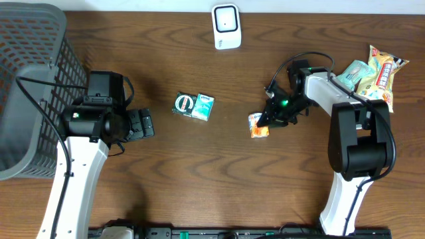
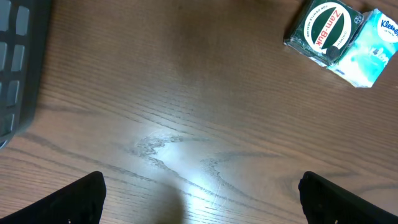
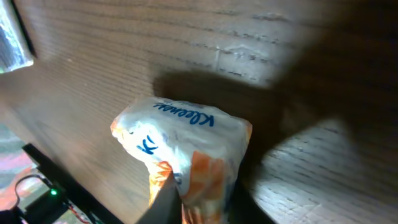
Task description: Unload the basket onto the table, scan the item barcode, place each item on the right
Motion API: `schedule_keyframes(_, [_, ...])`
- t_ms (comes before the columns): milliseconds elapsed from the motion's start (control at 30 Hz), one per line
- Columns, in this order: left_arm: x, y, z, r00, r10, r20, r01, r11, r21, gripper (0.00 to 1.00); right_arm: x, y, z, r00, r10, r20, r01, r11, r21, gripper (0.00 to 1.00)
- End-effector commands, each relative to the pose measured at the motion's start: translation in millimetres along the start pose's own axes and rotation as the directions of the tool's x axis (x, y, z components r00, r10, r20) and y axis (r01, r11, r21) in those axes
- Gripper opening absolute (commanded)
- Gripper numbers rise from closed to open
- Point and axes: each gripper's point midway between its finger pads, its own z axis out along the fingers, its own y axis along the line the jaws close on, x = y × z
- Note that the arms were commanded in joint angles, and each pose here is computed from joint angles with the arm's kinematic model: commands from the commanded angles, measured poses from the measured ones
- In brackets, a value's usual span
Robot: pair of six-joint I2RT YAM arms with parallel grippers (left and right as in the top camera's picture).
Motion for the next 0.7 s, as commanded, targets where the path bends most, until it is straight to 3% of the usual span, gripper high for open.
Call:
schedule_keyframes(0, [2, 1, 2, 1.000, -0.006, -0.008, 0.006, 1.000, -0.008, 0.98, 6, -9, 8, 0.997, 0.071, -0.022, -0.070, 0.997, 0.041, 0.03])
schedule_keyframes(133, [2, 1, 2, 1.000, -0.006, -0.008, 0.006, 1.000, -0.008, 0.98, 5, 9, 4, 0.998, 0.064, -0.029, -0.065, 0.996, -0.063, 0.01])
schedule_keyframes(200, [2, 1, 2, 1.000, -0.006, -0.008, 0.006, 1.000, -0.007, 0.98, 5, 26, -1, 1.000, -0.006, -0.026, 0.001, 0.985, -0.173, 0.01])
schedule_keyframes(367, [2, 1, 2, 1.000, -0.006, -0.008, 0.006, 1.000, -0.008, 0.98, 7, 75, -25, 0.983, -0.172, 0.056, 0.179, 0.869, -0.462, 0.01])
schedule_keyframes(667, [2, 1, 2, 1.000, -0.006, -0.008, 0.006, 1.000, -0.007, 0.98, 15, 112, -64, 0.927, -0.311, 0.210, 0.373, 0.697, -0.612, 0.01])
